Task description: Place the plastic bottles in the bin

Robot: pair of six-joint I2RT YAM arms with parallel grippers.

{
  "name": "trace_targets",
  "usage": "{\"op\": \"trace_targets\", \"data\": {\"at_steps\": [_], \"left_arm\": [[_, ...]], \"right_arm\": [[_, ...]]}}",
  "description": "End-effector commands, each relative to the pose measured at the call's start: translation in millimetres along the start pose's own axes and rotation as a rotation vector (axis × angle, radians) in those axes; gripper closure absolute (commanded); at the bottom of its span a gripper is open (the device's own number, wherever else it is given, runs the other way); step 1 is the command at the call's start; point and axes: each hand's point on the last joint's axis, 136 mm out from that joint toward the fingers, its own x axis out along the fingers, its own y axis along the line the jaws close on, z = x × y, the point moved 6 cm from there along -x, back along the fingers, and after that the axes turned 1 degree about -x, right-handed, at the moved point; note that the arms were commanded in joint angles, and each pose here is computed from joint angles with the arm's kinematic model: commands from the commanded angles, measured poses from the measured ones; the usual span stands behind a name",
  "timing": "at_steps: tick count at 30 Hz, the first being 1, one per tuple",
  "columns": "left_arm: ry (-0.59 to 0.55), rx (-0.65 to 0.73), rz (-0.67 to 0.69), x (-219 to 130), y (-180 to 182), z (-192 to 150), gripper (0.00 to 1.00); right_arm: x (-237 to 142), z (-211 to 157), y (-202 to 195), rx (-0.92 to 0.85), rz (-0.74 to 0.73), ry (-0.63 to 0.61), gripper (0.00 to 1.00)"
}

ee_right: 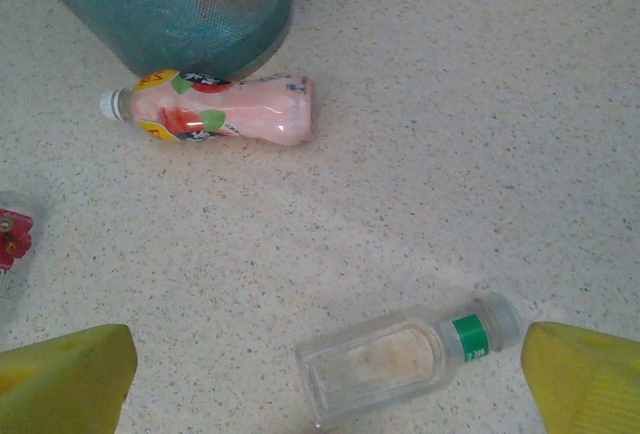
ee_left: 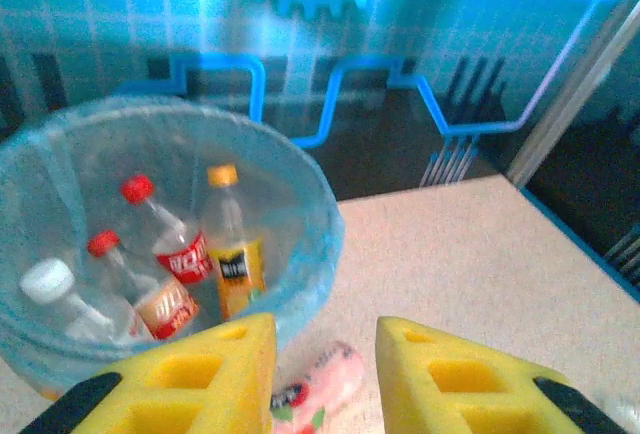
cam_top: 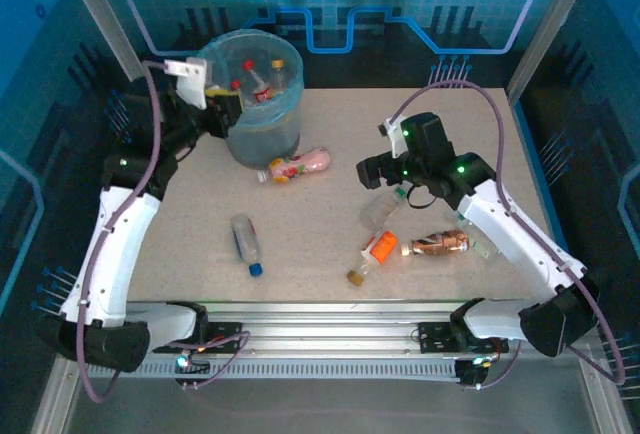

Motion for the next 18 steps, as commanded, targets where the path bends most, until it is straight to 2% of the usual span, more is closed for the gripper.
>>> {"op": "trace_targets", "data": {"at_steps": [1,5,9,11,14,18], "left_arm": [[0.053,0.038,0.001,-8,-1,-31,0.63],[0.136,0.042,-0.039,-15,-4,-76,0.59],[0.167,-0.003,-0.056,-18,-4,-109,0.56],[0.170,-0.056,-0.096,-17,-7,-121,0.55],[0.193,-0.099,-0.170,-12,-17,-134,0.53],[0.256,-0.020,-0.237,-2,-34,-147,0.52]], "right_arm": [[-17,-4,-10,0.000,-0.017,0.016,0.00],[-17,-9,-10,-0.156,0.009,0.054,0.00],[-15,-17,-8,-0.358,0.021,0.093,0.00],[-18,-20,-14,-0.418,-0.029,0.112,0.00],[-22,-27,-36,-0.415,-0.196,0.177,0.00],[-25,-53,-63,-0.382,-0.319,0.323,0.00]]}}
